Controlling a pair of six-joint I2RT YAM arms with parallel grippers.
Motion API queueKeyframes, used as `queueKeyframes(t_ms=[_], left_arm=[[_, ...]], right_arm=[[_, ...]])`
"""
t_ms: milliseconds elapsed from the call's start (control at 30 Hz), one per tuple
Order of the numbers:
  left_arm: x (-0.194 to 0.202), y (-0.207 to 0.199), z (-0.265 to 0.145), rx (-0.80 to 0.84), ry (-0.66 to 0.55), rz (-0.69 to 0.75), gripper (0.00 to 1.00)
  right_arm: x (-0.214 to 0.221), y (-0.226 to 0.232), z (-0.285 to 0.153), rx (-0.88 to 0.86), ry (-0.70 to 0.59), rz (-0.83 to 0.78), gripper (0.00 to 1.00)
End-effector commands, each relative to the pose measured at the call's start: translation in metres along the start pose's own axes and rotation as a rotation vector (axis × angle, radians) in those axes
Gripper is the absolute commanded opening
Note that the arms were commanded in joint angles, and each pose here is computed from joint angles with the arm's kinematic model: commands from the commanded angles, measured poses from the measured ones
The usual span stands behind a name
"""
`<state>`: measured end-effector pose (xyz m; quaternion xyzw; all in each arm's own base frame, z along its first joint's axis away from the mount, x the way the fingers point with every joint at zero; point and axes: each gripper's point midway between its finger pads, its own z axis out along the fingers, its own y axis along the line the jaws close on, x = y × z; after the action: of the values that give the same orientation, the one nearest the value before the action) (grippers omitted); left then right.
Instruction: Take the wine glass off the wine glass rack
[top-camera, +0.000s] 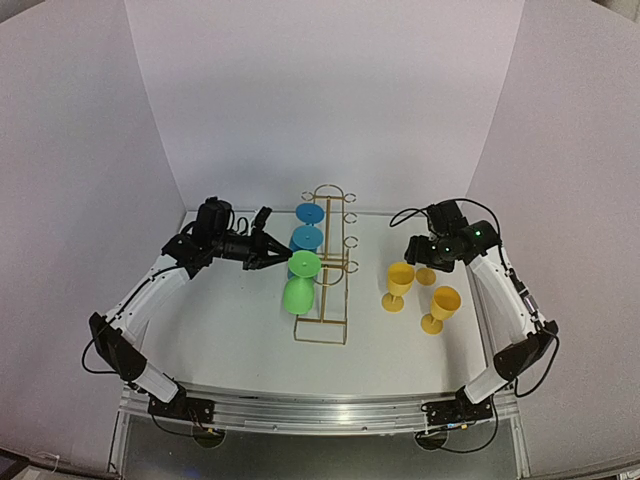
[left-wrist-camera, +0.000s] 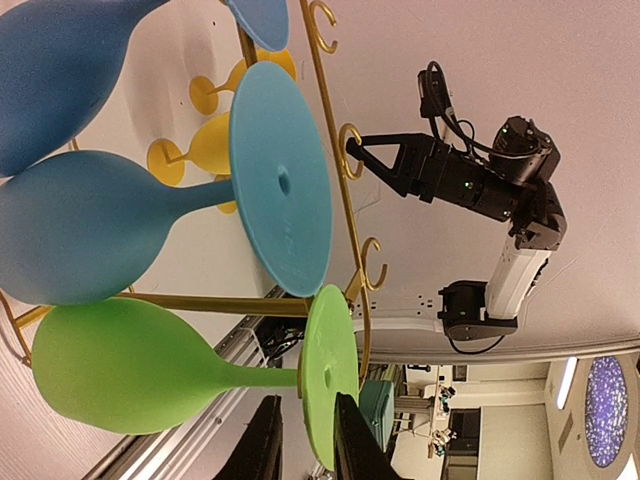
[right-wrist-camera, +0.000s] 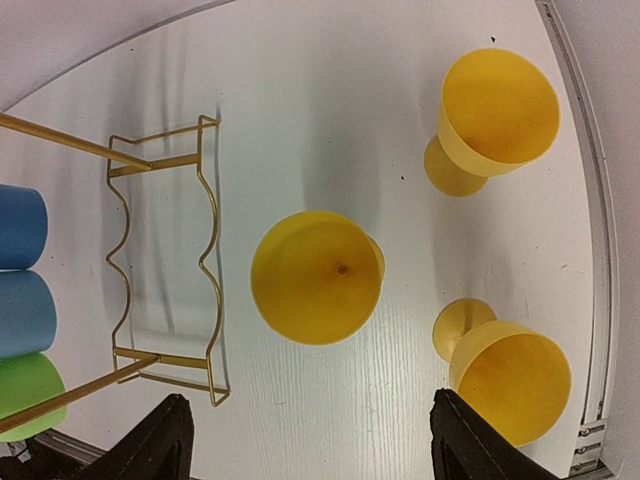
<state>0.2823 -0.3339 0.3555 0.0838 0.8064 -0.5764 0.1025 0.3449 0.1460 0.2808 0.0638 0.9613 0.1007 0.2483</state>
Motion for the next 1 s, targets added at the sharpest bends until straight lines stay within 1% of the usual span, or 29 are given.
queueKeyframes(t_ms=[0, 300, 400, 533, 700, 967], left_arm=[[0.003, -0.004, 0.003, 0.016, 0.028, 0.01, 0.17], [0.004, -0.005, 0.007, 0.023, 0.049, 0.009, 0.14], [0.003, -0.005, 0.008, 0.023, 0.049, 0.012, 0.09], [0.004, -0.008, 0.007, 0.031, 0.05, 0.02, 0.07], [0.004, -0.013, 0.005, 0.041, 0.053, 0.029, 0.0], [0.004, -0.017, 0.0, 0.043, 0.044, 0.04, 0.0]], right_arm=[[-0.006, 0.003, -0.003, -0.008, -0.006, -0.016, 0.76], [-0.007, 0.003, 0.0, -0.003, -0.001, -0.024, 0.76], [-0.007, 0.003, 0.002, 0.001, 0.001, -0.025, 0.76], [-0.008, 0.005, 0.003, -0.001, 0.002, -0.026, 0.76], [-0.009, 0.004, 0.002, 0.001, 0.001, -0.029, 0.76], [-0.009, 0.004, 0.0, 0.0, -0.001, -0.027, 0.76]])
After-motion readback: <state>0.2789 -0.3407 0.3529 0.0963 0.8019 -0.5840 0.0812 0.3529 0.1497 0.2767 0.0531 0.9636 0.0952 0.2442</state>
